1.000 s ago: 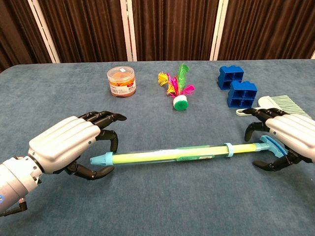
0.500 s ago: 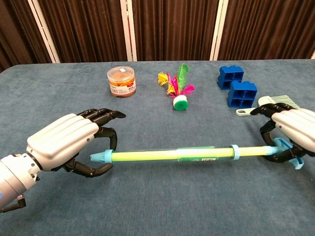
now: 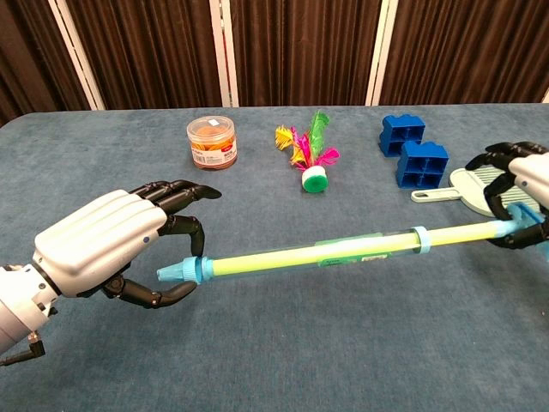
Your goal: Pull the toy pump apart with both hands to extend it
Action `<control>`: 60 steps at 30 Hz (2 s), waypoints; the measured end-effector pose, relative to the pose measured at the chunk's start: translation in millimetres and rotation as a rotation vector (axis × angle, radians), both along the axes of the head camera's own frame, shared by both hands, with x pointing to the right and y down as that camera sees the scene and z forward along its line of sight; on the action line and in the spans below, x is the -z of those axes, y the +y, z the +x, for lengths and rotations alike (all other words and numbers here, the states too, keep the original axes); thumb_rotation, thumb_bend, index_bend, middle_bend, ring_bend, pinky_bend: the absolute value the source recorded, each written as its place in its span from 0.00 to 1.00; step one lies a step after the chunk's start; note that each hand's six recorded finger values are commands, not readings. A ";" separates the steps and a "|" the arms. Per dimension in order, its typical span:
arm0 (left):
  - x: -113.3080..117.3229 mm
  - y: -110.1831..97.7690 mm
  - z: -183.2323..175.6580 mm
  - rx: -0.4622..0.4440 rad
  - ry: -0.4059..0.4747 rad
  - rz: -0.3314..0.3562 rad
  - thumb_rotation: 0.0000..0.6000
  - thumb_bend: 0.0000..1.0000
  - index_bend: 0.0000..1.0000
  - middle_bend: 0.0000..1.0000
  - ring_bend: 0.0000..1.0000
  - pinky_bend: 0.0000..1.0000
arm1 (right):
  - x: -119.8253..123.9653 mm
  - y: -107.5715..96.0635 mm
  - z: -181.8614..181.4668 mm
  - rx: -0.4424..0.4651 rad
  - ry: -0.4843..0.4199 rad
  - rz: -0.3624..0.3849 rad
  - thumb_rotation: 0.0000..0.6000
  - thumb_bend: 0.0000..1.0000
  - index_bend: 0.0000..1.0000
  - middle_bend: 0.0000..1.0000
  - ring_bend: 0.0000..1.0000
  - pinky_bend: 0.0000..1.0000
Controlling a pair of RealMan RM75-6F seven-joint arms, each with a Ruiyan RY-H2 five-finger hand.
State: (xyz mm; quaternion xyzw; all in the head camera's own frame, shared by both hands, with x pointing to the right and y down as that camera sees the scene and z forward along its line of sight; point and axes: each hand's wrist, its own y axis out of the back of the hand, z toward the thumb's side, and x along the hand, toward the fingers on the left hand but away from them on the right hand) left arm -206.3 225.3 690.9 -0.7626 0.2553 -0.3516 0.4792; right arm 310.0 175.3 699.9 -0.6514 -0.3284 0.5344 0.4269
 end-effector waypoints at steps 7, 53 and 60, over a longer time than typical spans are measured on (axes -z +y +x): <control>17.7 -6.7 -9.7 -0.001 0.024 0.041 1.00 0.37 0.53 0.07 0.05 0.12 | 11.1 -18.1 20.7 -0.045 0.036 0.033 1.00 0.39 0.83 0.18 0.00 0.00; 71.4 -5.5 -79.4 0.013 0.075 0.062 1.00 0.36 0.53 0.09 0.05 0.12 | 23.4 -83.0 101.0 -0.217 0.193 0.097 1.00 0.38 0.83 0.18 0.00 0.00; 71.8 -7.5 -83.6 0.022 0.073 0.062 1.00 0.32 0.47 0.09 0.05 0.12 | 20.9 -85.6 100.1 -0.216 0.201 0.099 1.00 0.38 0.83 0.18 0.00 0.00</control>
